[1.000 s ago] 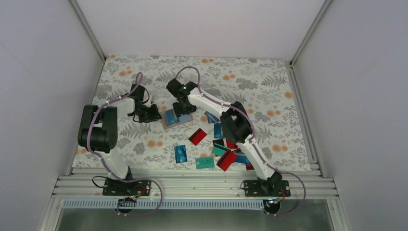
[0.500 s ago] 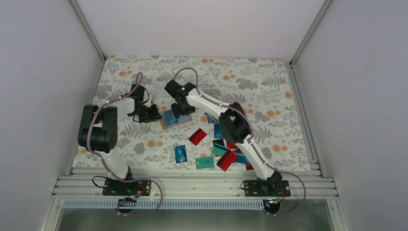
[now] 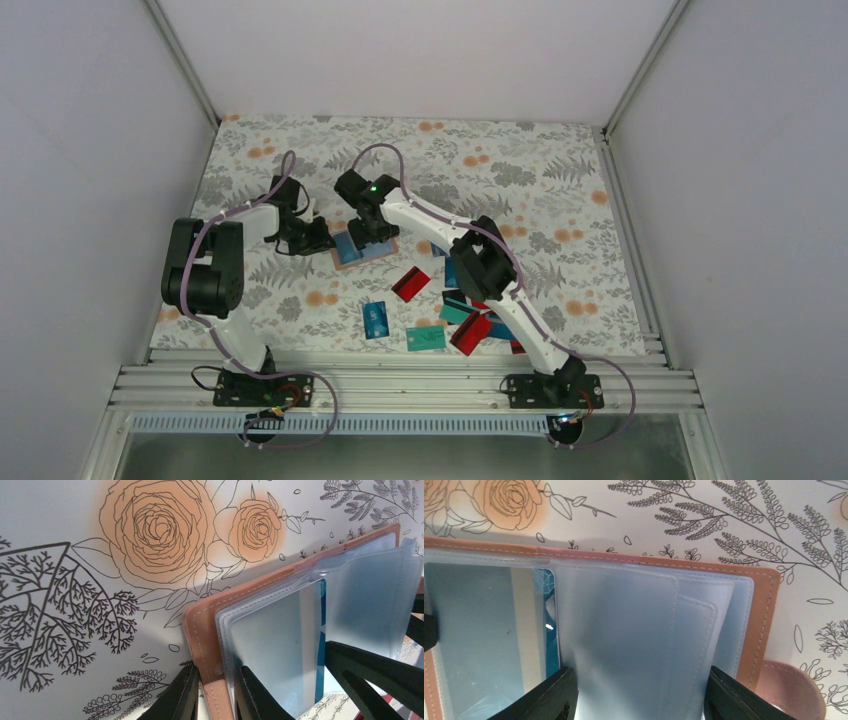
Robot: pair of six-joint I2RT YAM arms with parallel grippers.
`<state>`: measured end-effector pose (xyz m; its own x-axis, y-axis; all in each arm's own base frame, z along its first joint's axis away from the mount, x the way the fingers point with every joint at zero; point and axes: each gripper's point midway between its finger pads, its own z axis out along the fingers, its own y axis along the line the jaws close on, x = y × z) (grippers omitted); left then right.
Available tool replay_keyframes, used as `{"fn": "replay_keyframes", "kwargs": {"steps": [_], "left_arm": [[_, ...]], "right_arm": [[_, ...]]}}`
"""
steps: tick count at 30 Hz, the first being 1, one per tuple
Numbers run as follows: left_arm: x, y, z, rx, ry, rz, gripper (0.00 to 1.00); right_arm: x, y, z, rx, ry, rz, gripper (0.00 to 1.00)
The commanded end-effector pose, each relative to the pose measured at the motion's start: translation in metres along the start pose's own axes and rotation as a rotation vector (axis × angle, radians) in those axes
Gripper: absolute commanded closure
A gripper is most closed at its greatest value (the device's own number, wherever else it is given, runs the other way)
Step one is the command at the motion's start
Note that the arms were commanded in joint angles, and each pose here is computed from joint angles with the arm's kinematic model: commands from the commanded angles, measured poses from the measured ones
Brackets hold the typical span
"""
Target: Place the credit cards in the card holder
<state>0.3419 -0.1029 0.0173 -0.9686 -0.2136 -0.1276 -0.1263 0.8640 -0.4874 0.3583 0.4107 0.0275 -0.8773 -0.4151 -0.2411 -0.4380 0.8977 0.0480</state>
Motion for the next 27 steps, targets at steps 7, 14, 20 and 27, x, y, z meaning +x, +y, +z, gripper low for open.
{"fn": "replay_keyframes", "kwargs": {"steps": [7, 14, 20, 27], "left_arm": [[0.03, 0.025, 0.017, -0.077, 0.09, -0.042, 0.8], [0.024, 0.015, -0.003, -0.077, 0.055, -0.032, 0.8], [0.024, 0.01, -0.026, -0.101, 0.022, -0.019, 0.8], [0.025, -0.001, -0.044, -0.148, -0.007, 0.037, 0.79]], "right_arm": [[0.005, 0.026, 0.0, -0.057, 0.009, -0.03, 0.37], [-0.001, -0.003, -0.025, -0.019, -0.022, 0.01, 0.3], [0.002, -0.041, -0.053, 0.014, -0.048, 0.059, 0.22], [0.021, -0.06, -0.06, 0.017, -0.035, 0.08, 0.22]]}}
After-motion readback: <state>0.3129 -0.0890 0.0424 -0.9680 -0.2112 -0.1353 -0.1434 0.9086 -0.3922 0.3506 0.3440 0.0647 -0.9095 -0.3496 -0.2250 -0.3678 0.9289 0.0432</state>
